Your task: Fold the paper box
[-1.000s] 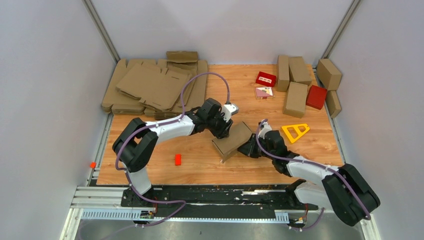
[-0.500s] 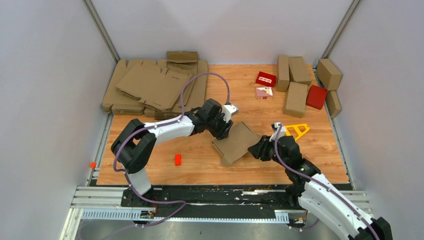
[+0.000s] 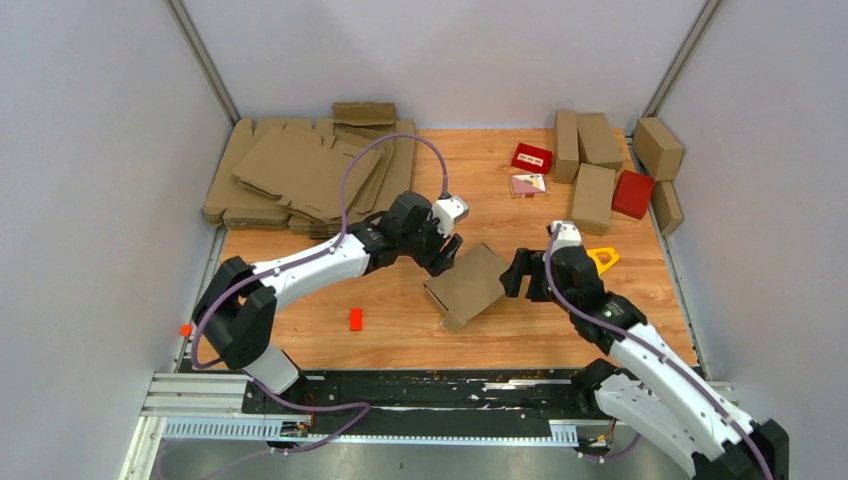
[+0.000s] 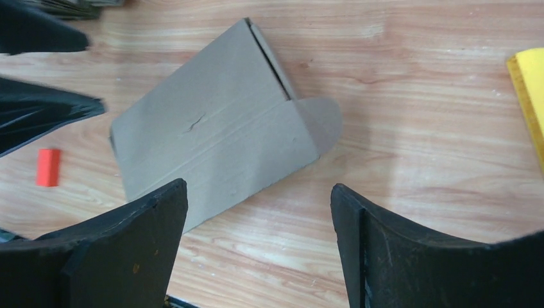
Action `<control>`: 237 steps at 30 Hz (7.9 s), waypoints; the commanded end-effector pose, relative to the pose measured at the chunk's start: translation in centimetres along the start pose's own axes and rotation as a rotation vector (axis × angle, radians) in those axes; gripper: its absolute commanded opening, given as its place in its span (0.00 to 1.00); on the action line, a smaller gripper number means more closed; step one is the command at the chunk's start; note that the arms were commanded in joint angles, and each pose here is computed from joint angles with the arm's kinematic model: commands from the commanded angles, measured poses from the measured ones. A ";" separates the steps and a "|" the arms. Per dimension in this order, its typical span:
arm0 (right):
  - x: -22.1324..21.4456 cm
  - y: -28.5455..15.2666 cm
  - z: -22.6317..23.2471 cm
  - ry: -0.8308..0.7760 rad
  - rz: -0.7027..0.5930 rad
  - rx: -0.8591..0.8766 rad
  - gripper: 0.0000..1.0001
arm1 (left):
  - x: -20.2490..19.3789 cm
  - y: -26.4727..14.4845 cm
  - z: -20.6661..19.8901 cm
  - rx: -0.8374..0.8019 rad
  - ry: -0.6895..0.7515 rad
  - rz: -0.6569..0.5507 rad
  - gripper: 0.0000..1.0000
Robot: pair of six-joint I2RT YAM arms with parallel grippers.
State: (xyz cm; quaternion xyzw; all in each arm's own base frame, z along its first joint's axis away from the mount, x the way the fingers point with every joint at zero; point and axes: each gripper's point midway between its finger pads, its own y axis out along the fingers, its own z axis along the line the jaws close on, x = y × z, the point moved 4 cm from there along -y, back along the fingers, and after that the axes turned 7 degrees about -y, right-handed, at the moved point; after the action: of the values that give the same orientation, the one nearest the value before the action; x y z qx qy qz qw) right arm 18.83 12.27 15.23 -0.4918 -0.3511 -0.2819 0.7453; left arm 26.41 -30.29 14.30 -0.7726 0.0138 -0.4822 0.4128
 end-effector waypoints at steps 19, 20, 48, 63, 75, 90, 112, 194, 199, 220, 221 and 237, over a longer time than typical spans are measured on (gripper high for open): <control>2.3 9.5 -0.4 -0.102 0.249 0.215 0.74 | -4.5 1.6 0.4 0.035 -0.009 0.045 0.69; 1.9 9.6 -0.3 -0.097 0.272 0.227 0.70 | -4.7 1.7 0.5 0.034 -0.001 0.054 0.68; -5.1 4.4 0.0 0.054 0.413 0.239 0.54 | -1.2 -5.5 0.5 0.151 -0.026 -0.164 0.78; -0.3 4.6 -1.0 0.020 0.304 0.032 0.79 | -6.9 -7.5 -0.6 0.051 -0.313 -0.307 0.77; 0.6 8.3 0.0 0.020 0.333 0.107 0.70 | -8.8 -8.0 -1.7 -0.027 -0.353 -0.295 0.77; -6.3 4.1 1.9 0.111 0.432 0.229 0.56 | -8.9 -7.6 -1.4 -0.019 -0.410 -0.260 0.77; 0.9 3.2 2.3 -0.092 0.144 0.116 0.74 | -5.7 -1.5 0.9 0.034 -0.147 -0.148 0.50; -3.3 7.4 3.6 -0.046 0.417 0.383 0.32 | -4.8 0.0 -6.8 -0.202 -0.451 -0.268 0.51; -2.2 6.6 3.4 -0.036 0.376 0.379 0.36 | -6.1 0.1 -5.9 -0.121 -0.437 -0.210 0.51; 1.6 2.8 5.7 0.097 0.195 0.598 0.98 | -7.7 0.5 -6.2 -0.154 -0.522 -0.192 0.51; 1.7 2.8 5.8 0.098 0.209 0.592 1.00 | -7.8 0.6 -6.2 -0.160 -0.531 -0.195 0.51; 3.3 -0.2 4.3 0.043 0.096 0.358 1.00 | -8.2 -1.3 -6.5 -0.154 -0.658 -0.296 0.53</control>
State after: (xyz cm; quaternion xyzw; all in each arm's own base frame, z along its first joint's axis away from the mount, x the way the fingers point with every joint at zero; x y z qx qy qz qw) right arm 19.69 15.68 18.55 -0.3742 -0.3530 -0.1852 0.8373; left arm 17.15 -30.70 10.94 -0.9114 -0.1862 -0.2744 0.2438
